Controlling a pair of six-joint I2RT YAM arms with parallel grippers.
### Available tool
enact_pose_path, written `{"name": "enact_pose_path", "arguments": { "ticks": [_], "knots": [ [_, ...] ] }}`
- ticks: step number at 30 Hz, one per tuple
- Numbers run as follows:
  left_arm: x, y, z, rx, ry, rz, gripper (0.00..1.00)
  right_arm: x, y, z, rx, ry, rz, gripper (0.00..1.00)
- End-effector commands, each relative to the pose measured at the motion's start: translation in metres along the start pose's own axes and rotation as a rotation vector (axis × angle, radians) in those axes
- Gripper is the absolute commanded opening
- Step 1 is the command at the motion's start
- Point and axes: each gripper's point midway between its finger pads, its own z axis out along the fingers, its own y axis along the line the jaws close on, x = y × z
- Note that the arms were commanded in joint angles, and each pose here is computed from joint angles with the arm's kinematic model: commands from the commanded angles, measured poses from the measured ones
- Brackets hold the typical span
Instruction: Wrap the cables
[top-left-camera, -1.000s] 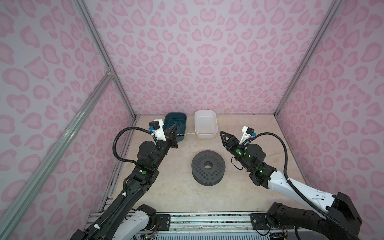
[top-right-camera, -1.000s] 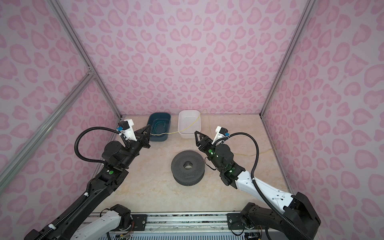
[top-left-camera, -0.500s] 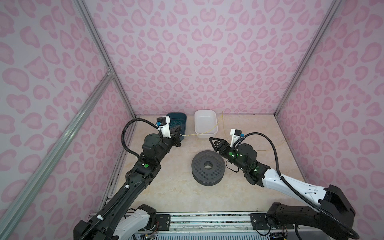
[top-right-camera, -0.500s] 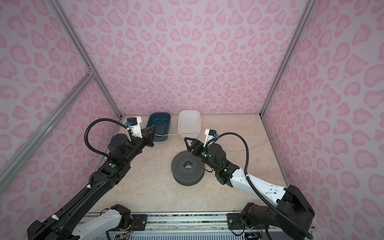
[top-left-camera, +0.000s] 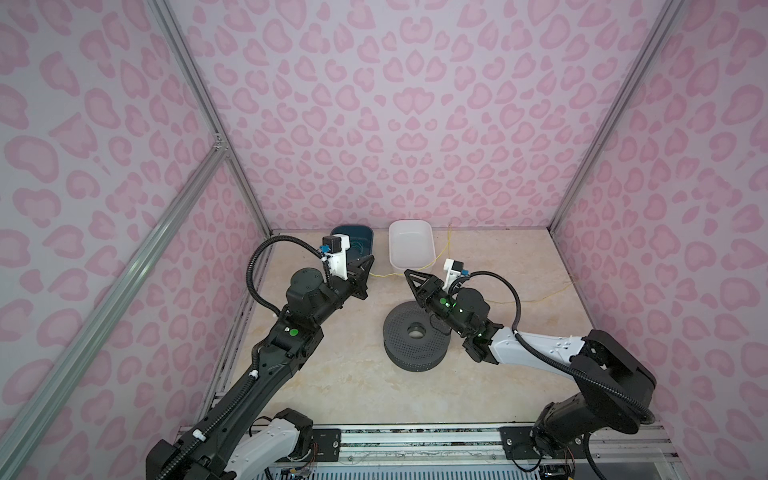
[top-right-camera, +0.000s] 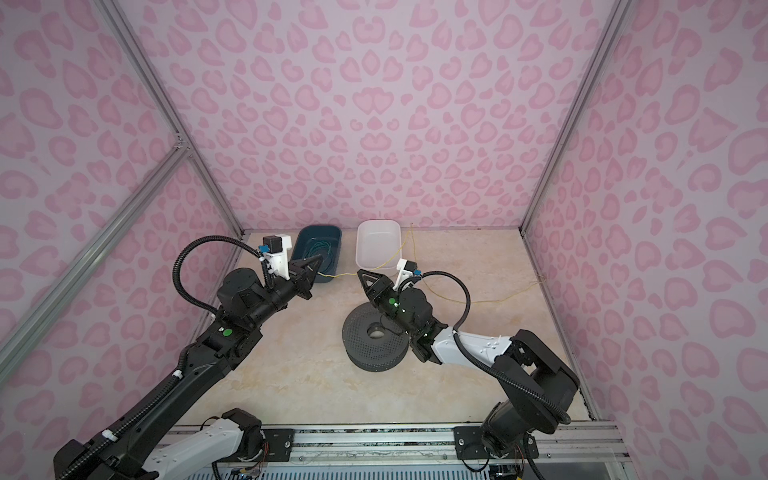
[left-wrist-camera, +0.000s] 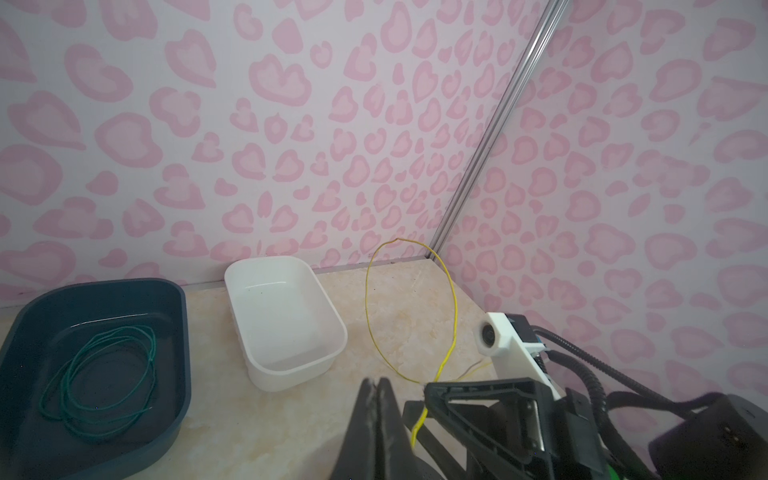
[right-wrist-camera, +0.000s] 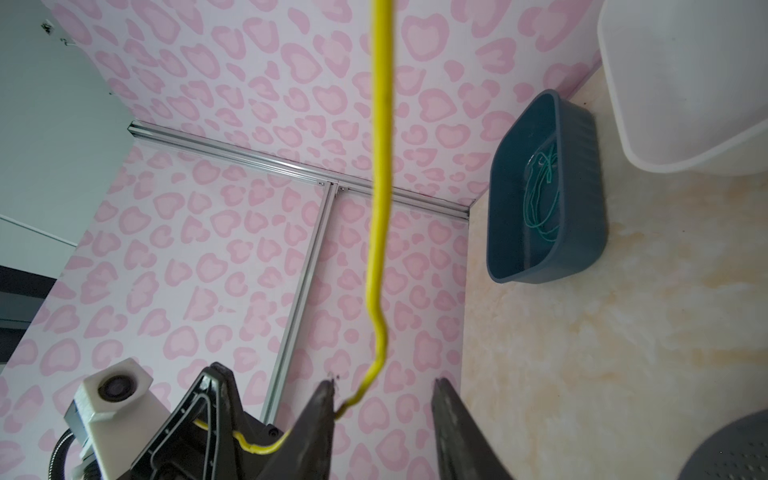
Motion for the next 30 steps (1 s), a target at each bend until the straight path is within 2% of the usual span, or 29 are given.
{"name": "enact_pose_path", "arguments": {
  "ticks": [1,6,11,12,13,15,16,18,20,25,27,30],
  "knots": [
    [-0.005,-0.011,-0.002,0.054,-0.015,0.021,0.04,-0.006,0.018,0.000,-0.078,-0.027,0.019,0.19],
    [0.000,-0.014,-0.002,0.074,0.001,0.026,0.04,-0.006,0.021,-0.001,-0.083,-0.021,0.010,0.01],
    [0.002,-0.017,-0.003,0.088,0.007,0.032,0.04,-0.007,0.021,-0.001,-0.091,-0.024,0.018,0.00],
    [0.002,-0.016,-0.004,0.086,0.007,0.032,0.06,-0.009,0.020,-0.002,-0.092,-0.029,0.023,0.00],
    [0.002,-0.016,-0.005,0.085,0.007,0.030,0.14,-0.010,0.020,-0.002,-0.091,-0.035,0.025,0.00],
    [0.000,-0.017,-0.010,0.082,0.000,0.027,0.47,-0.014,0.019,-0.004,-0.086,-0.049,0.024,0.00],
    [0.000,-0.017,-0.013,0.077,-0.006,0.023,0.55,-0.015,0.021,-0.005,-0.087,-0.058,0.025,0.00],
    [-0.002,-0.016,-0.025,0.060,-0.035,0.013,0.68,-0.019,0.020,-0.007,-0.080,-0.077,0.025,0.00],
    [-0.005,-0.014,-0.038,0.043,-0.070,0.001,0.74,-0.022,0.021,-0.007,-0.078,-0.089,0.023,0.00],
    [-0.007,-0.003,-0.077,-0.031,-0.181,-0.069,0.75,-0.031,0.021,-0.011,-0.074,-0.135,0.027,0.00],
    [0.001,-0.005,-0.087,0.002,-0.209,-0.118,0.73,-0.033,0.025,-0.010,-0.081,-0.140,0.021,0.00],
    [0.018,-0.011,-0.085,0.068,-0.188,-0.170,0.70,-0.032,0.027,-0.010,-0.086,-0.142,0.020,0.00]
  ]
}}
